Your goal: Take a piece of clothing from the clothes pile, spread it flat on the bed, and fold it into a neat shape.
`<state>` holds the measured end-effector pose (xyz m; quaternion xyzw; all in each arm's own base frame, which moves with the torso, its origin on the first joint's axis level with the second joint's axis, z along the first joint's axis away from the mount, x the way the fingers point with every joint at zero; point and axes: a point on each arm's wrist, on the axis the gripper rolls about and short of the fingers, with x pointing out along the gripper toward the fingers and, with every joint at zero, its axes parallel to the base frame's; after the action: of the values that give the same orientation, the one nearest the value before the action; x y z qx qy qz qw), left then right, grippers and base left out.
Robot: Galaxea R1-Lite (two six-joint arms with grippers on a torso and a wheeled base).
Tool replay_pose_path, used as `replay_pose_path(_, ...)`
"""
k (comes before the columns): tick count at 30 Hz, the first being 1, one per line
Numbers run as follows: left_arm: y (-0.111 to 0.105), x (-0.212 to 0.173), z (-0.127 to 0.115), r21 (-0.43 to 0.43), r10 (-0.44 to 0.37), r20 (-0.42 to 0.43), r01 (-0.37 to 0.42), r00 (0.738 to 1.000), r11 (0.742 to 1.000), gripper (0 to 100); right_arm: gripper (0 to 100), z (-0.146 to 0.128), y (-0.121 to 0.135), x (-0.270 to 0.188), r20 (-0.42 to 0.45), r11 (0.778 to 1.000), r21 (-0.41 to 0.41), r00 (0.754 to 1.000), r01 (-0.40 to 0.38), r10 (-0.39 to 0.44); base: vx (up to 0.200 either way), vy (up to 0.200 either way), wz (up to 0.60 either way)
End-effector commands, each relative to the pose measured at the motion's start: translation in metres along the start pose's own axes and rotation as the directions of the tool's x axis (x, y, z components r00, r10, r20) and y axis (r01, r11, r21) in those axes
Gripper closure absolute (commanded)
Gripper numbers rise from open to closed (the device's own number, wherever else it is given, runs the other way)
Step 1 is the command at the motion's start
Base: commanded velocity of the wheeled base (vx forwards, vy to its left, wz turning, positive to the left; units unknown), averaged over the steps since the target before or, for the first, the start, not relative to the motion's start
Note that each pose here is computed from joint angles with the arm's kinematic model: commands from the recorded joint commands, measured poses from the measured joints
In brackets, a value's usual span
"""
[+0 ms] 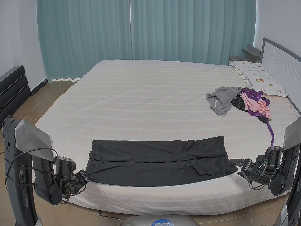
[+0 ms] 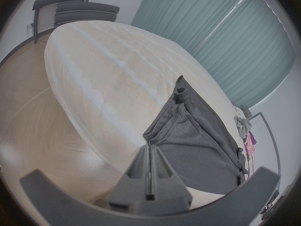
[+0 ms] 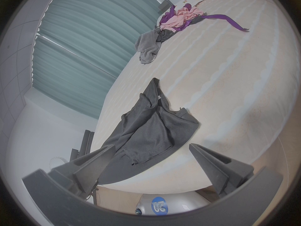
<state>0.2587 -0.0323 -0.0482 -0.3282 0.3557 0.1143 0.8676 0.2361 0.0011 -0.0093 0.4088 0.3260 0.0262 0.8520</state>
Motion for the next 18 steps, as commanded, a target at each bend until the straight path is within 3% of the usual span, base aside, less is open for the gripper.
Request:
replay_pose_path(1, 0.0018, -0.0028, 0.0018, -0.005, 0.015, 0.013, -0.015, 1.000, 1.000, 100, 0, 0.0009, -0.0002, 0.0004, 0.009, 1.000, -0.003, 1.000, -0.005, 0.005, 0.000, 0.000, 0.00)
replay_pose_path(18, 0.0062, -0.0102, -0.0043, 0.003, 0.042, -0.008, -0.042, 0.999, 0.999, 100, 0, 0.0017, -0.0006, 0.0004, 0.014, 1.000, -0.005, 1.000, -0.002, 0.002, 0.000, 0.000, 0.00)
